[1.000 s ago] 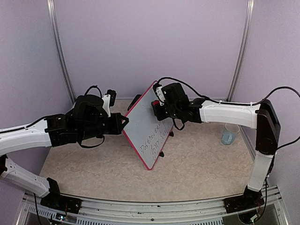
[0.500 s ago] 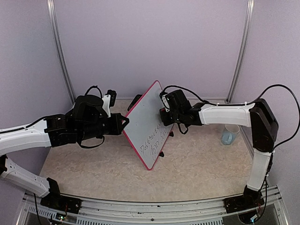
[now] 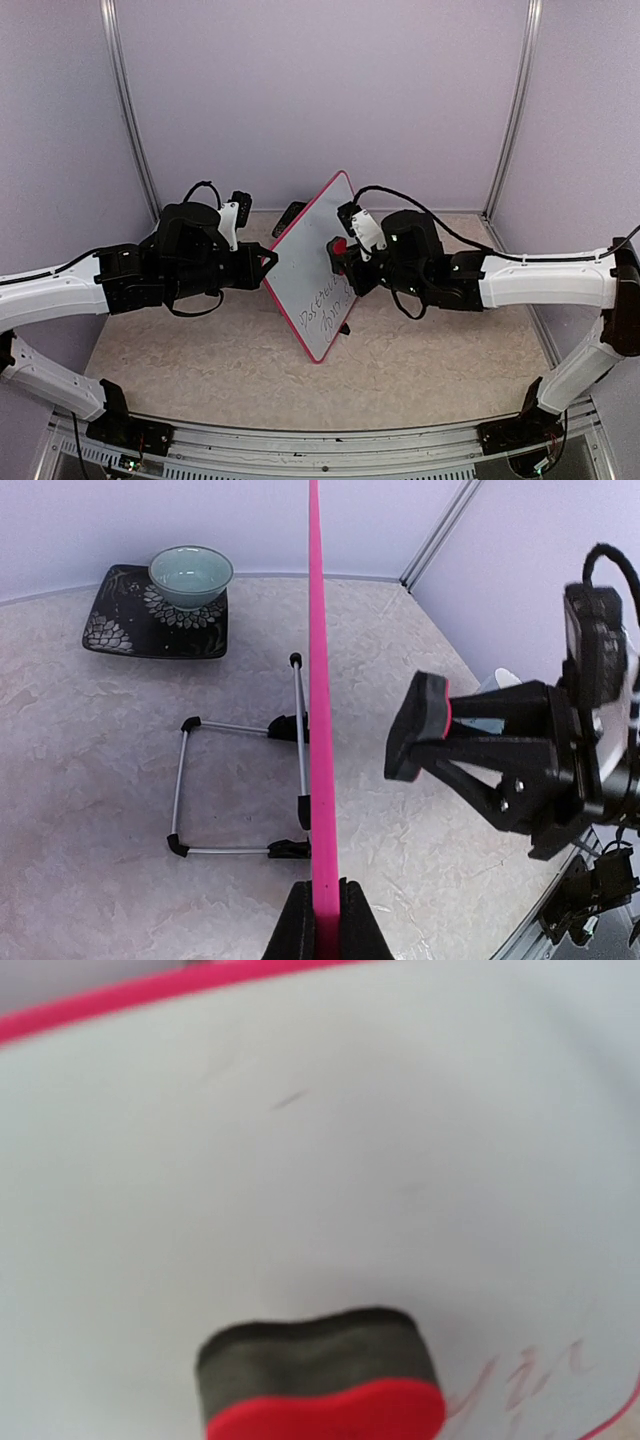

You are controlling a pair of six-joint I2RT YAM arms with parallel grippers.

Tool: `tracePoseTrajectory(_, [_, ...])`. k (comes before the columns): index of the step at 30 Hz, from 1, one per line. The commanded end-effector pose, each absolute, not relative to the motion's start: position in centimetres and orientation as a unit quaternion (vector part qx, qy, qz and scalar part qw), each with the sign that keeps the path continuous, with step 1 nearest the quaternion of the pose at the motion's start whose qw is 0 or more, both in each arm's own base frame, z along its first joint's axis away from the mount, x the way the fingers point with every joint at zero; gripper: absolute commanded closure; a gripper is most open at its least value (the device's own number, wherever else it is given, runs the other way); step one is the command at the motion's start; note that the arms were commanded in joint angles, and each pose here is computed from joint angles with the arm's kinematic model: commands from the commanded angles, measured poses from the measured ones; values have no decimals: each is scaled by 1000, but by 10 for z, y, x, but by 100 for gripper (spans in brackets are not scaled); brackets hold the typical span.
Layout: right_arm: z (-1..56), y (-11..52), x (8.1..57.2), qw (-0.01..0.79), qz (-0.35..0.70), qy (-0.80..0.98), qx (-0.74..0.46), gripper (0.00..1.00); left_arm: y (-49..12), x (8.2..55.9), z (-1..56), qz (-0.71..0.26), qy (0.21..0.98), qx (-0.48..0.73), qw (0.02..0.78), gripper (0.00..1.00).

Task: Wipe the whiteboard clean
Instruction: Erase the whiteboard at the center of the board.

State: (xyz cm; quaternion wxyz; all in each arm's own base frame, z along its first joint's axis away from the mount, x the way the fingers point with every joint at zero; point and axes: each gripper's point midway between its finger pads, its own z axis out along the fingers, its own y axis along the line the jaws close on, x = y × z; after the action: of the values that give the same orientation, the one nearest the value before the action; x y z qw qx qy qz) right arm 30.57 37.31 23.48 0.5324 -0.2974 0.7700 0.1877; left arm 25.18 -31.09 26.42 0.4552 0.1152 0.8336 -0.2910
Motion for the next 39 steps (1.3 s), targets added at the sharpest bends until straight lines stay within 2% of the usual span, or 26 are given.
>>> tracePoseTrajectory(1, [226, 382, 271, 556, 195, 736, -335, 74, -322, 239, 263, -308, 831, 148, 440, 100])
tracePoseTrajectory(7, [196, 395, 232, 556, 196, 722, -362, 74, -324, 240, 262, -309, 832, 146, 437, 100])
tracePoseTrajectory(13, [175, 416, 218, 546, 179, 733, -364, 74, -326, 240, 262, -311, 832, 144, 436, 100])
tracePoseTrajectory(24, [161, 450, 217, 534, 137, 757, -350, 75, -325, 238, 263, -312, 832, 142, 436, 100])
tracePoseTrajectory(39, [113, 436, 218, 486, 104, 805, -325, 75, -321, 235, 266, -316, 829, 140, 440, 100])
